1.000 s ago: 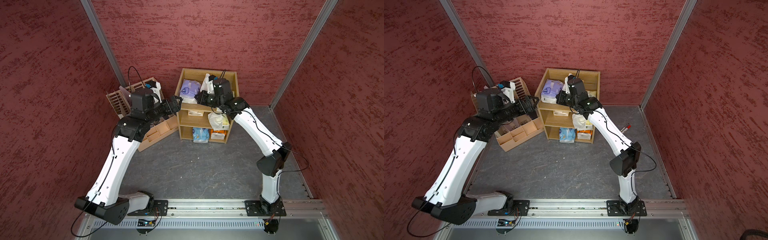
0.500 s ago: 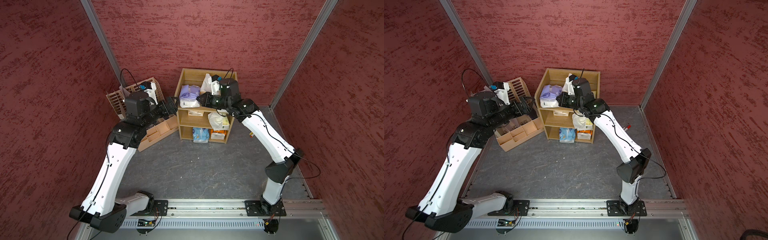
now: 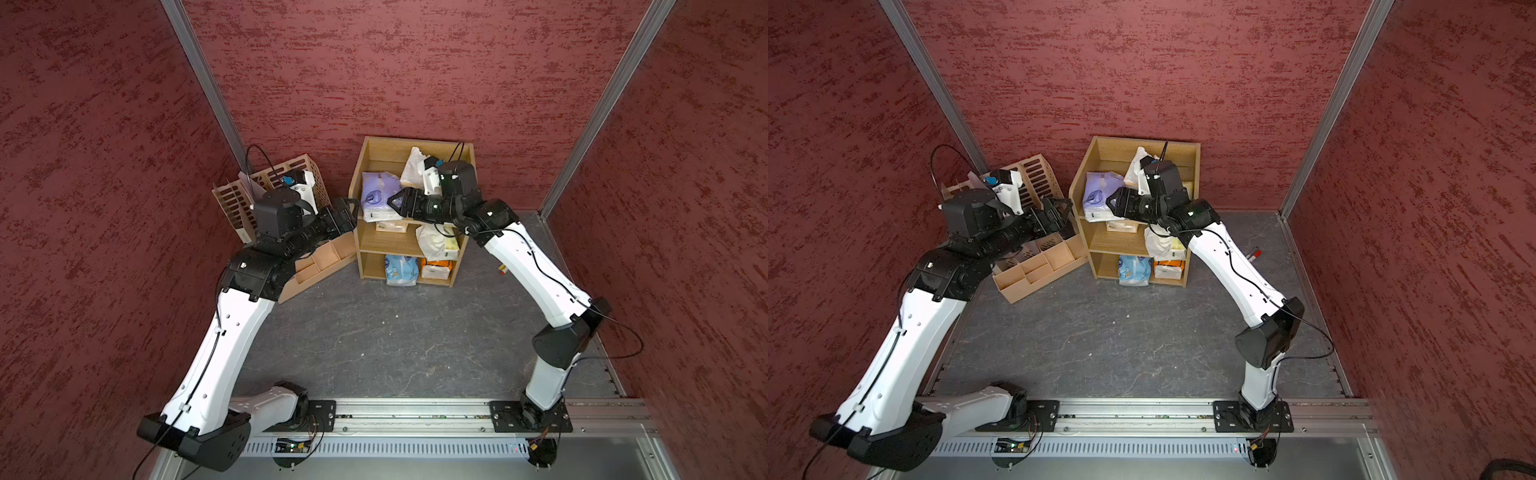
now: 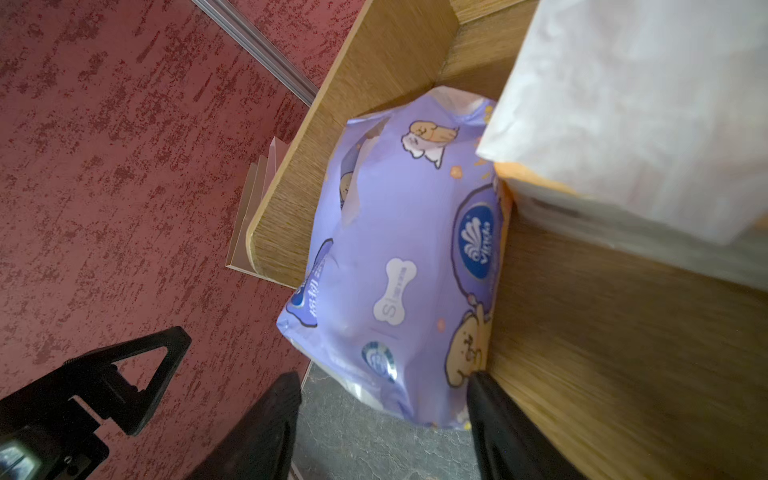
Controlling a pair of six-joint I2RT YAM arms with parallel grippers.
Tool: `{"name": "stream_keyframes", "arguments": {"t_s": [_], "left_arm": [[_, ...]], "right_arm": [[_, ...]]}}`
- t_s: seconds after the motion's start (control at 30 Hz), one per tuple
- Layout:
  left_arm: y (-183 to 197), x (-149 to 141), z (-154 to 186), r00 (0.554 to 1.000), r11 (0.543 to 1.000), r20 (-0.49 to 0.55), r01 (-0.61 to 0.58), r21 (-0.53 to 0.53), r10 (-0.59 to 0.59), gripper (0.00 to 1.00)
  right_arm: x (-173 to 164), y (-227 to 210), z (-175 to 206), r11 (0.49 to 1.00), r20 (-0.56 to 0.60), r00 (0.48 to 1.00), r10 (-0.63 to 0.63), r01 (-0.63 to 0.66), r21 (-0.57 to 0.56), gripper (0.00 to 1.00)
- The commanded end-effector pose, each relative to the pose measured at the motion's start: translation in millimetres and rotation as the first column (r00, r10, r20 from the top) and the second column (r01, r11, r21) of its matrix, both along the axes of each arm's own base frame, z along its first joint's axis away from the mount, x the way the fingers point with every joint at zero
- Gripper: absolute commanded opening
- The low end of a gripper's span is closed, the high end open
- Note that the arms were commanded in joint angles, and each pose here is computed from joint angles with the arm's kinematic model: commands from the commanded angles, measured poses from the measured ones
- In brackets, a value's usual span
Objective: Remove the tissue boxes from the shelf
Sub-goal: Adjust the box of tissues on the shelf, then pick up a box of tissues from the shelf.
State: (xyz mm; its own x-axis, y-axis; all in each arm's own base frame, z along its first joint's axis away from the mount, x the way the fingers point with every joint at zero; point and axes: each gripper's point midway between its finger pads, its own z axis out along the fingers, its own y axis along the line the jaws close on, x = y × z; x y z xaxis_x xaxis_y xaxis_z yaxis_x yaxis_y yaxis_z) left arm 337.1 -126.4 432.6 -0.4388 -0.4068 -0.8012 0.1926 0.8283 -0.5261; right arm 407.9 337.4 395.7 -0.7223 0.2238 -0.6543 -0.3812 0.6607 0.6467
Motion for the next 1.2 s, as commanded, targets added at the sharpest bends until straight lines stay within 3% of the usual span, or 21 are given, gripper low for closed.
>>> {"name": "stream_keyframes", "arguments": {"t_s": [0.0,0.2,0.3,0.37,0.77,0.97,1.17], "left_arm": [[-1,-2,11,0.999,1.0,0.043,-0.001,-0.018,0.002,1.0],[1,-2,14,0.999,1.0,0.053,-0.006,-0.01,0.007,1.0],[2,-2,14,0.998,1.0,0.056,-0.009,-0.004,0.009,1.0],[2,-2,16,0.998,1.0,0.061,-0.008,-0.001,0.008,1.0],[14,-23,28,0.992,0.995,0.123,-0.03,0.095,0.018,1.0],[70,-51,40,0.963,0.966,0.18,-0.224,0.127,0.199,1.0],[79,-54,32,0.967,0.966,0.136,-0.232,0.117,0.216,1.0]], "right_arm": [[8,4,-7,1.0,-0.02,1.0,-0.007,0.007,0.0,0.62],[10,4,-13,1.0,-0.022,1.0,-0.011,0.011,-0.019,0.39],[8,1,-2,1.0,0.015,1.0,-0.006,0.006,-0.019,0.11],[4,-1,10,1.0,0.05,0.999,0.003,-0.003,-0.011,0.0],[-62,2,81,0.958,0.272,0.935,0.229,-0.265,0.105,0.0],[-106,-9,72,0.943,0.293,0.908,0.299,-0.328,0.054,0.0],[-165,14,13,0.871,0.176,0.853,0.491,-0.482,-0.095,0.0]]}}
